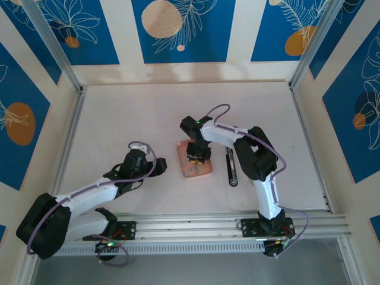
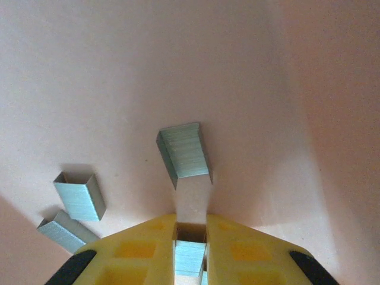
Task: Load the staples into the stapler
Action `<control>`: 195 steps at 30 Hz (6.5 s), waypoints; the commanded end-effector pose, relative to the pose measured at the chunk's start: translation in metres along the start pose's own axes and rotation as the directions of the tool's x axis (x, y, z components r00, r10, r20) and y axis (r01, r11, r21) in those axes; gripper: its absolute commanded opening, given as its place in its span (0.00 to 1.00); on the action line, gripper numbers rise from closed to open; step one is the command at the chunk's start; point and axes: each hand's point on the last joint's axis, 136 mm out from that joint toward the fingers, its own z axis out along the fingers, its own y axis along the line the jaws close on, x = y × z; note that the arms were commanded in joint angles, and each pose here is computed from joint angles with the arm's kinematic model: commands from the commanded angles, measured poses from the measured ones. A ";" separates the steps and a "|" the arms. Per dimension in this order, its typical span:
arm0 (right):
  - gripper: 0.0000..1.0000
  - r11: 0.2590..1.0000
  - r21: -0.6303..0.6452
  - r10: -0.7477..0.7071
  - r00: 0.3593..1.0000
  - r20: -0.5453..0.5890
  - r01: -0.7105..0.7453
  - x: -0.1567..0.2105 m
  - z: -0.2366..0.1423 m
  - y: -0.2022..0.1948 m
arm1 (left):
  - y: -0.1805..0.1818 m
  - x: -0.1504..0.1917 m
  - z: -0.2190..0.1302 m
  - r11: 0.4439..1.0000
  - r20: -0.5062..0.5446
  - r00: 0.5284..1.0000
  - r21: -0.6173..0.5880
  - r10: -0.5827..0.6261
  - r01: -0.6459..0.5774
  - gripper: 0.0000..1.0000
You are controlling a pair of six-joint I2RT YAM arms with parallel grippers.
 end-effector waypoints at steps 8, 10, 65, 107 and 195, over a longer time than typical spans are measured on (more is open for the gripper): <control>0.19 0.993 -0.055 -0.096 0.977 0.189 0.108 -0.008 -0.066 0.008 | -0.017 -0.018 -0.008 0.997 0.048 0.998 0.064 0.034 -0.037 0.80; 0.19 0.988 -0.048 -0.130 0.965 0.226 0.144 -0.008 -0.075 0.005 | -0.023 -0.020 -0.008 0.995 0.053 0.998 0.088 0.041 -0.046 0.80; 0.19 0.975 0.093 -0.215 0.963 0.163 0.202 0.028 -0.055 -0.169 | -0.104 -0.013 0.021 0.964 0.000 0.973 0.140 0.229 -0.226 0.81; 0.17 0.989 0.101 -0.113 0.990 0.083 0.104 0.050 -0.050 -0.167 | -0.098 -0.002 0.021 0.963 -0.019 0.972 0.136 0.235 -0.231 0.81; 0.17 0.972 0.030 -0.232 0.941 0.246 0.231 0.045 -0.045 -0.148 | -0.104 -0.005 0.015 0.958 -0.002 0.967 0.141 0.253 -0.250 0.81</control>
